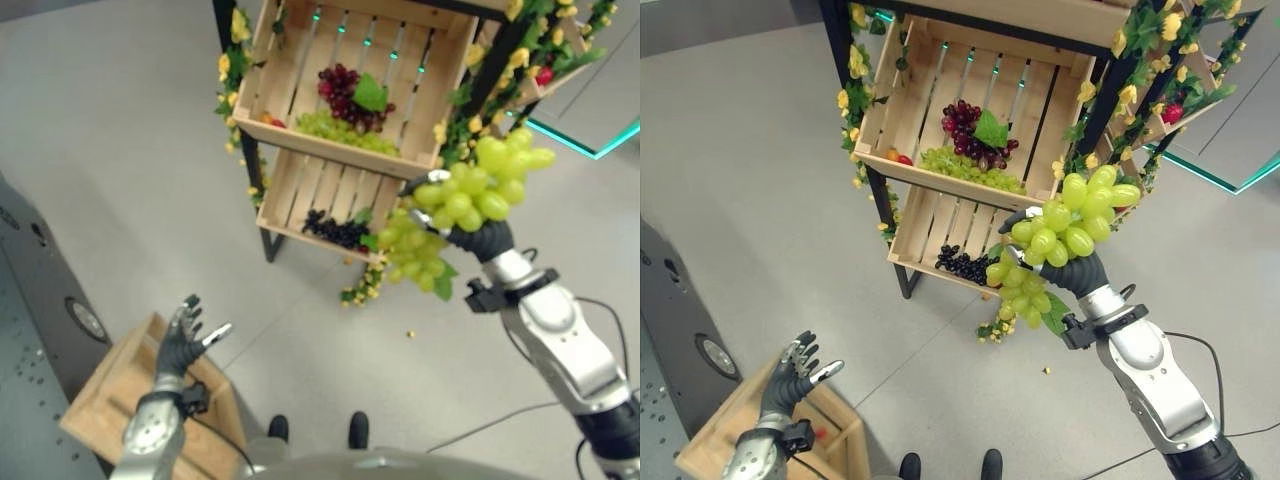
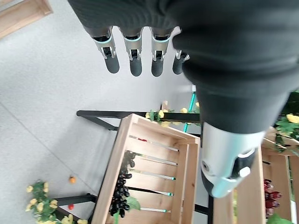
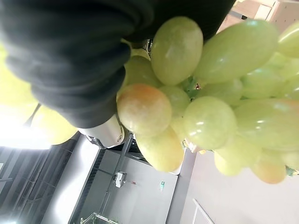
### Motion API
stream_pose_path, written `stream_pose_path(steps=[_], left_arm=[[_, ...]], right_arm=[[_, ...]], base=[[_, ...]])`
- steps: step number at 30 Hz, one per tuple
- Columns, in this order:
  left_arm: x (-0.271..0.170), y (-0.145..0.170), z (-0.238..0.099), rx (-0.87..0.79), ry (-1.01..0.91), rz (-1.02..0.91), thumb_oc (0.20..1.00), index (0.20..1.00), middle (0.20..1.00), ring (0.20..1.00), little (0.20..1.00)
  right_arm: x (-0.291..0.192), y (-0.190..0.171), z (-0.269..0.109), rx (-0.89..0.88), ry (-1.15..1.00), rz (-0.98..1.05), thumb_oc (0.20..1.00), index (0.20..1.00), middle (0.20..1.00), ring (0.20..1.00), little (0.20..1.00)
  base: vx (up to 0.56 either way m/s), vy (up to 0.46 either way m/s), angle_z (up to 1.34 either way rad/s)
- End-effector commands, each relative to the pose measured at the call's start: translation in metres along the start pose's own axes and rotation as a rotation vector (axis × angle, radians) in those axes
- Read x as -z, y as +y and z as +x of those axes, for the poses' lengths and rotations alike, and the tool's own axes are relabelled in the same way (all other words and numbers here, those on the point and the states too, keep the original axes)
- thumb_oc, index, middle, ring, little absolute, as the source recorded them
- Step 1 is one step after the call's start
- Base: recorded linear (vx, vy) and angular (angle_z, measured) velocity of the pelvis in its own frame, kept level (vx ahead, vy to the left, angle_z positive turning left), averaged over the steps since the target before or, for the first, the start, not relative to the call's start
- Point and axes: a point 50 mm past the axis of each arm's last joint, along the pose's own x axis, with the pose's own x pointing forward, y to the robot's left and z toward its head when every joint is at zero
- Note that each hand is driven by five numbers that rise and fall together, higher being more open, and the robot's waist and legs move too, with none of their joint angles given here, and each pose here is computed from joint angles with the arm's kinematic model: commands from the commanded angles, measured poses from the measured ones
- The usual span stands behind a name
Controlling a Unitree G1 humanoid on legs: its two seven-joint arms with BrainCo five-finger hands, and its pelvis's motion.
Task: Pick up the fruits from the basket on one side to the basket on the other side
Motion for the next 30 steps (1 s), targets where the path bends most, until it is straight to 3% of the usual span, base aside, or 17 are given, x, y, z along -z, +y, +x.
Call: stream_pose_path(steps=[1,17,30], left_arm=[[-0.023,0.007,-0.002,0.001,-0.117,-0.003,1.000,1.000,1.000,1.000,1.000],[-0.016,0.005,-0.001,0.011,-0.081,-0.022,1.000,1.000,1.000,1.000,1.000],[-0.009,-0.009,0.005,0.077,-0.043,-0.029,1.000,1.000,1.000,1.000,1.000]], right_arm=[[-0.031,-0.016,0.015,0.036,-0.180,-0.039,0.200,0.200,0.200,0.200,0.200],[-0.036,-0.017,0.016,0.047,-0.200,-0.064,0.200,0.200,0.200,0.200,0.200],[-0.048,-0.017,0.047,-0.016,-0.242,-0.089,0.200,0.200,0.200,0.200,0.200]], base=[[0.00,0.000,0.00],[0.00,0.000,0.00],[0.00,0.000,0.00]])
